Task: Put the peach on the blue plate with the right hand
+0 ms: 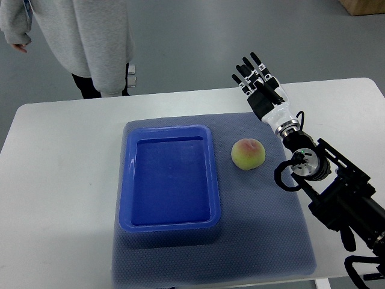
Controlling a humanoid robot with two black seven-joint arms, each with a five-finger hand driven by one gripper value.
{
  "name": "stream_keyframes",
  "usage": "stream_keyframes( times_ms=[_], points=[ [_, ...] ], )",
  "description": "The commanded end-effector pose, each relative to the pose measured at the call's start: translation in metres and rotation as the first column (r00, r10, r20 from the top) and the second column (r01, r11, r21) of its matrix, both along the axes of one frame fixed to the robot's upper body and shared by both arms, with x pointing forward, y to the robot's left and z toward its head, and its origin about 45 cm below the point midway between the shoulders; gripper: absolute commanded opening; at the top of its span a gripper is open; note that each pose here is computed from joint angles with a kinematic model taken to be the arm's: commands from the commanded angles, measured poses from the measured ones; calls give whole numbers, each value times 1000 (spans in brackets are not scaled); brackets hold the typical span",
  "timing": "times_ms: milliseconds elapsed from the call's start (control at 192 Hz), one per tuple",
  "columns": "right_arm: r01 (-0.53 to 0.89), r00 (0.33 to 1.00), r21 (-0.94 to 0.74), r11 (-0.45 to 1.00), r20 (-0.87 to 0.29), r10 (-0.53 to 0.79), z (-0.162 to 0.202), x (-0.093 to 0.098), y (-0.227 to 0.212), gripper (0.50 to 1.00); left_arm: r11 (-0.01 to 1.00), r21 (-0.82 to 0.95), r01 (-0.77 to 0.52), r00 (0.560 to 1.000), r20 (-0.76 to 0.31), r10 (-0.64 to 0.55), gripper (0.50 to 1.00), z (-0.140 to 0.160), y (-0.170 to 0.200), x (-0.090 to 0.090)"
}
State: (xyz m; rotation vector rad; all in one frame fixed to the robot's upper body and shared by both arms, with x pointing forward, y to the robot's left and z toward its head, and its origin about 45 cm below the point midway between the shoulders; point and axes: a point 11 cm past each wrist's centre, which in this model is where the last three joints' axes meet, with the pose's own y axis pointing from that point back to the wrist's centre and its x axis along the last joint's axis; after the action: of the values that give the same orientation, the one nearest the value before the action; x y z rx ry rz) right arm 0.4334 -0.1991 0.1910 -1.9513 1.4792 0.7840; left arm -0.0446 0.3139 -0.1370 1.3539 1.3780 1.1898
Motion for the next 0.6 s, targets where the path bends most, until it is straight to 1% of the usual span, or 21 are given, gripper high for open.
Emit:
stream_keyframes(
  times_ms=[0,323,416,422,500,593],
  points=[
    [0,1000,-1,1000,0,0,0,0,0,930,1000,-1,0,1000,0,0,1000,0,0,0],
    [-3,1000,-11,1000,7,3,3,2,-2,930,1000,-3,0,1000,0,0,1000,0,-1,0],
    [-22,1000,-28,999,11,22,5,3,2,930,1000,-4,2,1000,0,-2,1000,0,-1,0],
    [-43,999,-73,996,21,45,6,2,3,930,1000,-3,1,1000,0,-1,1000,0,-1,0],
    [-78,994,-213,974,53,92,11,4,0,930,1000,-3,0,1000,0,0,1000,0,-1,0],
    [-141,974,-436,889,97,203,18,5,9,930,1000,-3,0,1000,0,0,1000,0,-1,0]
  ],
)
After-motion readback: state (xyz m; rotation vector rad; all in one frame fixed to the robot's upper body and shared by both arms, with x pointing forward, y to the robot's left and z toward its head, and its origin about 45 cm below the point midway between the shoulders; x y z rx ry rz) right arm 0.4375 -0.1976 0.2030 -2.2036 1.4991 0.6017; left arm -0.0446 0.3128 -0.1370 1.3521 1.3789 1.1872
